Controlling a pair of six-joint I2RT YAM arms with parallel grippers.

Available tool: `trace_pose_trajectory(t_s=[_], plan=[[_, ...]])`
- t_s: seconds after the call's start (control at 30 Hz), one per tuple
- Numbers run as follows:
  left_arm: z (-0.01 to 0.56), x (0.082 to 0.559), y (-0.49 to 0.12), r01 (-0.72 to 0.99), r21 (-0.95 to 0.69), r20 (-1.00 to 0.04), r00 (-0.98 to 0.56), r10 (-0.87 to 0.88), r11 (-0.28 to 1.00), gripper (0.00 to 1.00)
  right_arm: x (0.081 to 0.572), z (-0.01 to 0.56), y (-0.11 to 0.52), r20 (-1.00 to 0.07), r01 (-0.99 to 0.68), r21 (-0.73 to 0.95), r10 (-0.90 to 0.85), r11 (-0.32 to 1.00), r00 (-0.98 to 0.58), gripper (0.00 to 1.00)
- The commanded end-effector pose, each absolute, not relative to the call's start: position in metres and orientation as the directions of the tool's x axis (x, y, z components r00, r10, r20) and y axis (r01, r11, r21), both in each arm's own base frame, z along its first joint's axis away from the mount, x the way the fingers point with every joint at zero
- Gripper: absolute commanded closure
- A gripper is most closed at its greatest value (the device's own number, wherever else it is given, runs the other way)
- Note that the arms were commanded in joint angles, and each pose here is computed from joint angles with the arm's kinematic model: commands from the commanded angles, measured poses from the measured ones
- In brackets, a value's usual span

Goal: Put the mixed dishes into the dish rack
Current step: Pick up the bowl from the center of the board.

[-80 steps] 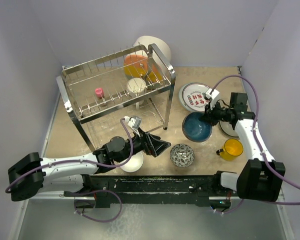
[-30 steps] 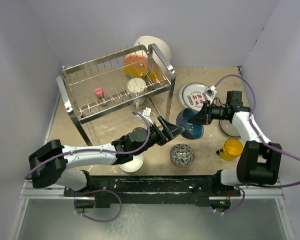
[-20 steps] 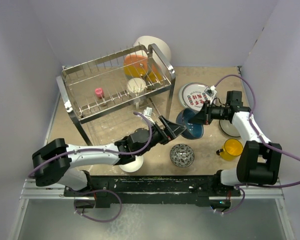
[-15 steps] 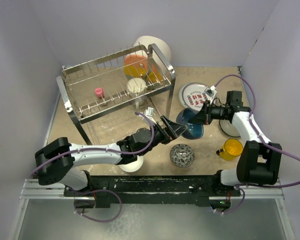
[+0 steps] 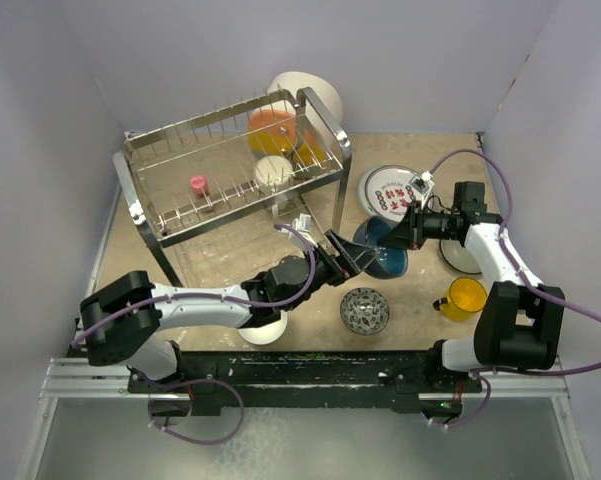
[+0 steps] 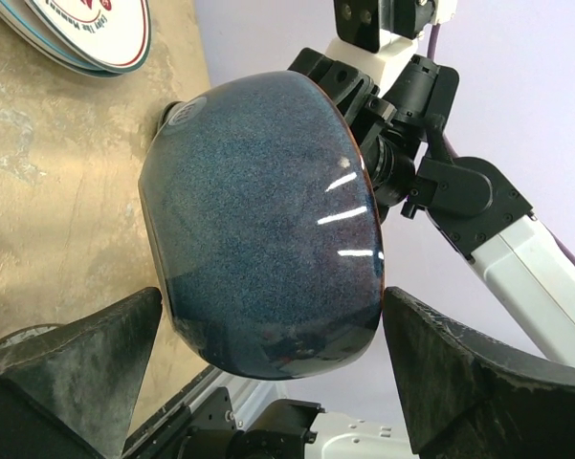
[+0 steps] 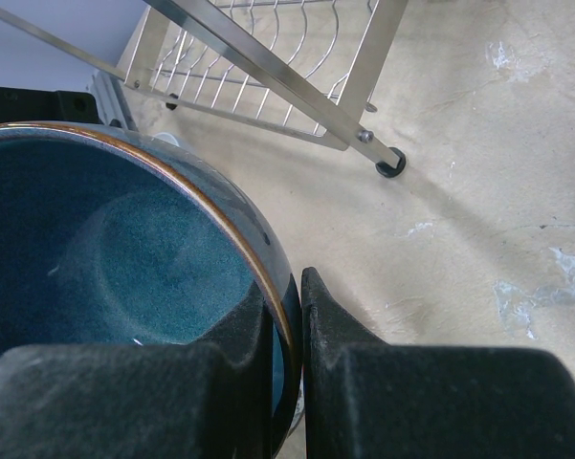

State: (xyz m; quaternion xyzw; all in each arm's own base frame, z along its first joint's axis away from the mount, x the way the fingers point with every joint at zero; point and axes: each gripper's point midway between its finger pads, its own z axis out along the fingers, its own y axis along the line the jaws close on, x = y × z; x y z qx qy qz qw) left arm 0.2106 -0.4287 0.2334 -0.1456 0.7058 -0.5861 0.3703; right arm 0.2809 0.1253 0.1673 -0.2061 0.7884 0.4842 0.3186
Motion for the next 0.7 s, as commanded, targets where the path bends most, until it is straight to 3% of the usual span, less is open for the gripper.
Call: trace_pose_trajectory(t_s=[0.0,0.2,0.57,0.67], plan=[[0.275,0.212,-0.437,0.295,-0.94,-0.329,-0.659,-0.676,0.171,0.01,0.273,0.2,0.134,-0.73,-0.682,0.649,0.023,0.338,-0.683,1.0],[0.283,0.211,-0.44,0.302,-0.944,-0.311,-0.666,-0.677,0.137,0.01,0.273,0.199,0.134,-0.732,-0.682,0.644,0.019,0.346,-0.681,1.0],[0.281,0.21,-0.441,0.287,-0.947,-0.306,-0.678,-0.668,0.141,0.18,0.279,0.192,0.129,-0.747,-0.688,0.608,-0.005,0.396,-0.664,1.0],[0.276,0.211,-0.444,0.272,-0.945,-0.321,-0.679,-0.66,0.18,0.15,0.279,0.191,0.128,-0.752,-0.691,0.599,-0.012,0.405,-0.659,1.0]])
